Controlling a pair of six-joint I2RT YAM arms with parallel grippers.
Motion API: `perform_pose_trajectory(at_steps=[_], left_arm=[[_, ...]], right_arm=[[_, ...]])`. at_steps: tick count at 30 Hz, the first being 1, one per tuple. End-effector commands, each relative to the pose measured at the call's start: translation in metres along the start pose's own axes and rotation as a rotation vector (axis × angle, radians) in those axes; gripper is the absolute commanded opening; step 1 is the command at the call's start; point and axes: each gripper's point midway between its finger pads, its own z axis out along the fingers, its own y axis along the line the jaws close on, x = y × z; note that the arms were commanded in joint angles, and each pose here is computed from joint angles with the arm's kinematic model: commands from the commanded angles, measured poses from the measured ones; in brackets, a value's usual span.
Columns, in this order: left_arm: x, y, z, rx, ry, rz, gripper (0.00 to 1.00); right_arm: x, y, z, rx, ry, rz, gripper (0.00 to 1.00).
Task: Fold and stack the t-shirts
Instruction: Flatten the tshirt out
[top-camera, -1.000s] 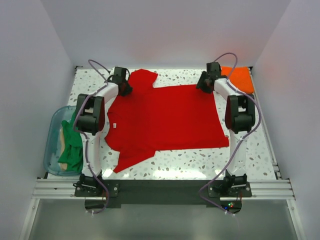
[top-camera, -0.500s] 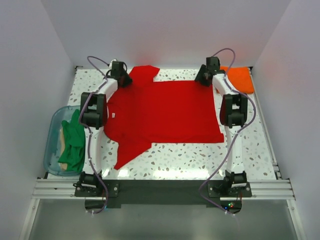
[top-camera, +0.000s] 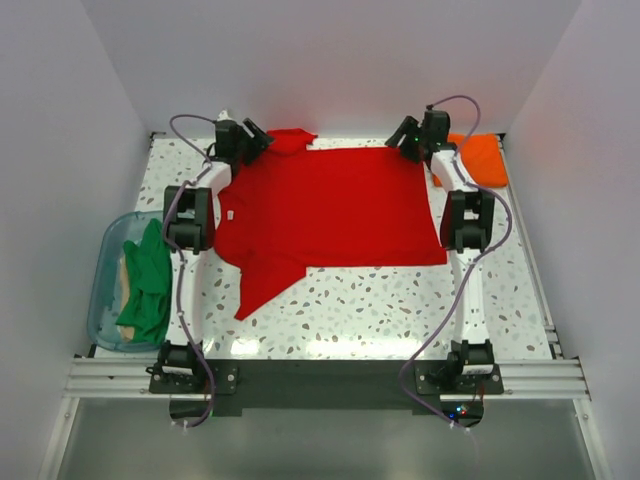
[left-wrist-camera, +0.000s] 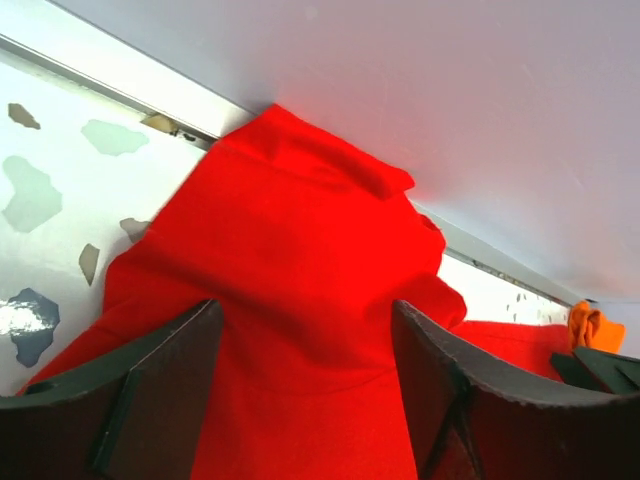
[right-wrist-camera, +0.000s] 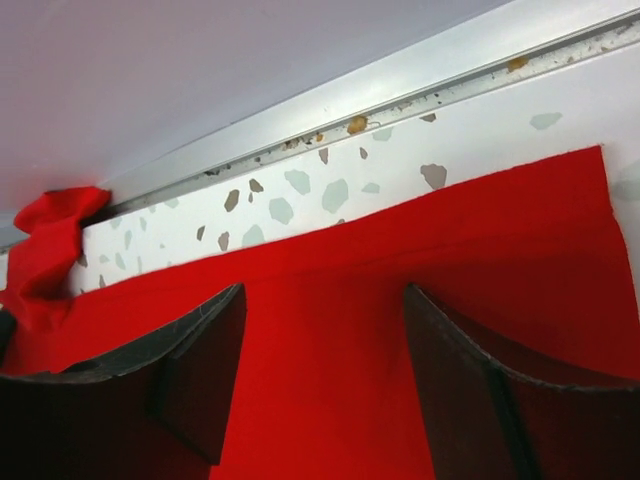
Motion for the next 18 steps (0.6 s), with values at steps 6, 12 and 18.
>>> perform_pose_trajectory(at_steps=[6,12,18], left_arm=[[-0.071,-0.098,-0.060,0.266,-0.114,0.079,0.76],[-0.068,-0.117,-0.156,0.196,-0.170,0.076,0.72],[0.003,-0.092,-0.245,0.038,-0.111,0.017,0.59]], right_arm=[[-0.038,0.063,-0.050,-0.202,-0.030,0.001,0.72],[-0.045,0.093,-0.121,-0.222,-0.023,0.030,0.72],[0.025,0.102,-0.183,-0.207,0.066,0.011,0.72]])
